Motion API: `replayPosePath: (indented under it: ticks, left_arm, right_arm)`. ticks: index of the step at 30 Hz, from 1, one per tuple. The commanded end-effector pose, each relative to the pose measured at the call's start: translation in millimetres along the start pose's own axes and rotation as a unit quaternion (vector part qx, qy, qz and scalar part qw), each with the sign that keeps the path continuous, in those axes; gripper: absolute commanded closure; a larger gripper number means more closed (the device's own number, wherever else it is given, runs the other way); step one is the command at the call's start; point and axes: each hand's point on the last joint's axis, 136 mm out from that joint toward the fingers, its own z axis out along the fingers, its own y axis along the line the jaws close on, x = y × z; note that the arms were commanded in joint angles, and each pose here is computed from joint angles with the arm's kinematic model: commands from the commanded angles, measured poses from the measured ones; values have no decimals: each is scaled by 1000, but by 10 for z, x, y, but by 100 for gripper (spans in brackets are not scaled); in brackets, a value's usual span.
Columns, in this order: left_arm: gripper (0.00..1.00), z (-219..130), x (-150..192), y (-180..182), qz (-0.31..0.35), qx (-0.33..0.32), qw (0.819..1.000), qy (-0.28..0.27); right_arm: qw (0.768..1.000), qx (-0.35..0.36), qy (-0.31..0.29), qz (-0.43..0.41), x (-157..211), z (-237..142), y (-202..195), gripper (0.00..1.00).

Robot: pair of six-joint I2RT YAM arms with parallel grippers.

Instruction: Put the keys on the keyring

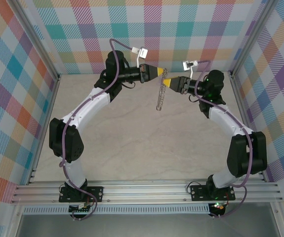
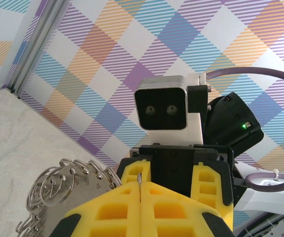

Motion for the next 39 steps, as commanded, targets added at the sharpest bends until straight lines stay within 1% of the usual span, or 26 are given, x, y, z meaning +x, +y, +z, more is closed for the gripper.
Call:
replayPosePath:
  ticks: [1, 7, 11, 14, 17, 20, 23, 27, 32, 39]
  left_arm:
    - [100, -96, -214, -473, 49, 40, 998, -25]
    - [100, -113, -217, -549, 53, 51, 997, -20]
    - [100, -125, -216, -603, 55, 58, 997, -14]
    - [100, -138, -216, -642, 59, 62, 996, -10]
    - [100, -146, -200, -681, 64, 67, 996, -1]
    - [100, -164, -189, -724, 71, 69, 995, 6]
    - [100, -184, -171, -770, 76, 73, 994, 13]
    - [100, -214, -157, -832, 85, 79, 993, 20]
    - [100, -218, -143, -882, 89, 86, 992, 27]
    - [100, -189, -116, -946, 94, 94, 991, 33]
  right_arm:
    - [1000, -5, 1, -23, -40, 53, -13, 61]
    - [1000, -3, 8, -27, 34, 39, -36, 62]
    - [999, 13, 6, -43, 82, -40, -16, 61]
    - [998, 21, -2, -55, 73, -132, 31, 59]
    - [997, 25, -8, -68, 57, -211, 93, 55]
    - [996, 23, -9, -89, 60, -259, 202, 54]
    - [995, 27, -4, -91, 119, -291, 256, 54]
    - [995, 26, -4, -100, 137, -306, 310, 54]
    - [995, 17, -4, -99, 109, -286, 316, 48]
    - [994, 3, -2, -109, 68, -190, 334, 47]
